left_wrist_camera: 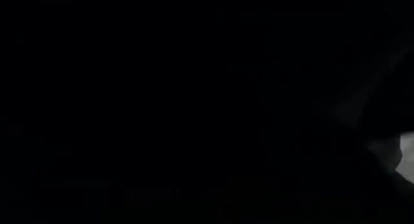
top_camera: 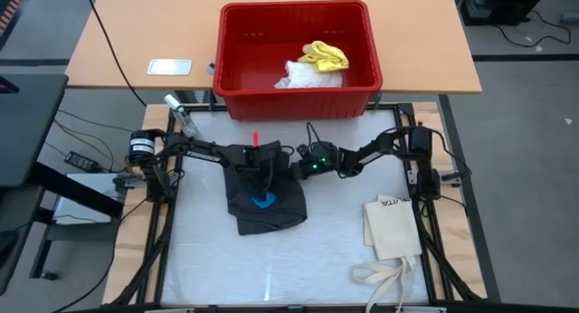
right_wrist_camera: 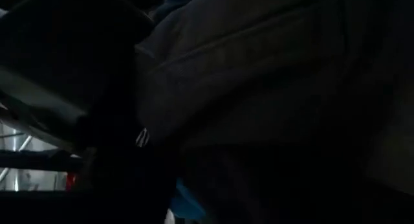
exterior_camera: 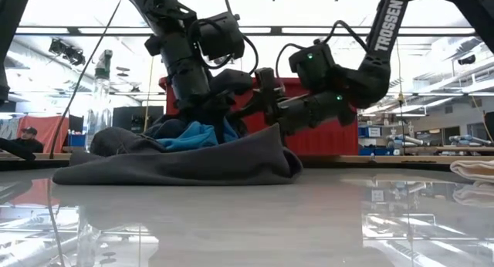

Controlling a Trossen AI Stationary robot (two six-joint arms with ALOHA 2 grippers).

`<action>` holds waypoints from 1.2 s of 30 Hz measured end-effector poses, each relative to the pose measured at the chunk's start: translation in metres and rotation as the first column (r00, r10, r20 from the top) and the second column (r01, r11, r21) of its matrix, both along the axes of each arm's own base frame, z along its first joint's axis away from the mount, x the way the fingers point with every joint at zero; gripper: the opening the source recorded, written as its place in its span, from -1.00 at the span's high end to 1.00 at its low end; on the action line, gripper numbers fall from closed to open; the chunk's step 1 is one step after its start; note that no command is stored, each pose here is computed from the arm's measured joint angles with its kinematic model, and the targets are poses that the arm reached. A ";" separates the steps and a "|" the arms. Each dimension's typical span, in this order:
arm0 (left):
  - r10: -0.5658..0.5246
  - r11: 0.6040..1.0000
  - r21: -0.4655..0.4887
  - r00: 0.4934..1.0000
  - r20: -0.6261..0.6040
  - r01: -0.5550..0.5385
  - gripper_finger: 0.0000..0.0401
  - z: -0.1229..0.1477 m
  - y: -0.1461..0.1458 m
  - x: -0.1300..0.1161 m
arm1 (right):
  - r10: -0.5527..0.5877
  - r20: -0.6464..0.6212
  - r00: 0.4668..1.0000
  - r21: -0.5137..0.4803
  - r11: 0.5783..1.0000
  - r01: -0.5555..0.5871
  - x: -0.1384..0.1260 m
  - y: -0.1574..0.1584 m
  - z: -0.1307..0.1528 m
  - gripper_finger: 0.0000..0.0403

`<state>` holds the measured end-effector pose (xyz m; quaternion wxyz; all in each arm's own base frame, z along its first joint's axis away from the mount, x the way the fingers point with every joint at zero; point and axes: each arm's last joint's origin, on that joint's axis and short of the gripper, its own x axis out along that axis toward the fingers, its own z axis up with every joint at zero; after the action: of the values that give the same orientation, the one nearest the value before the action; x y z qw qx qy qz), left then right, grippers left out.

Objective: Fold laundry
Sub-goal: Put the stacked shorts into the red laundry bin

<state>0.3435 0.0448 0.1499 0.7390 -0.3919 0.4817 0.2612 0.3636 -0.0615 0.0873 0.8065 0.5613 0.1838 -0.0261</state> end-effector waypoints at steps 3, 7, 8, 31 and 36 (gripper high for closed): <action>-0.062 0.997 0.040 0.998 0.023 0.061 0.75 0.003 0.002 0.000 | 0.049 0.011 0.999 0.015 0.999 -0.049 -0.001 -0.003 0.002 -0.04; -0.124 0.987 0.104 0.991 0.045 0.119 0.75 0.006 0.003 0.001 | 0.120 0.040 0.992 0.073 0.990 -0.123 -0.003 -0.008 0.003 0.39; -0.135 0.986 0.108 0.990 0.043 0.129 0.75 0.006 0.003 0.001 | 0.127 0.039 0.991 0.089 0.988 -0.130 -0.004 -0.010 0.004 0.47; -0.446 0.863 0.283 0.894 0.036 0.419 0.75 0.038 -0.007 0.019 | 0.286 0.168 0.943 0.062 0.952 -0.299 -0.025 -0.017 0.040 0.90; -0.510 0.809 0.294 0.856 -0.083 0.510 0.75 0.093 -0.005 0.024 | 0.334 0.276 0.901 0.014 0.936 -0.351 -0.025 -0.018 0.083 0.90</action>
<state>0.3676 0.0399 0.2432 0.8334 -0.1296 0.5227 0.1247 0.3390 -0.0794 0.1703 0.7977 0.5439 0.1690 0.1983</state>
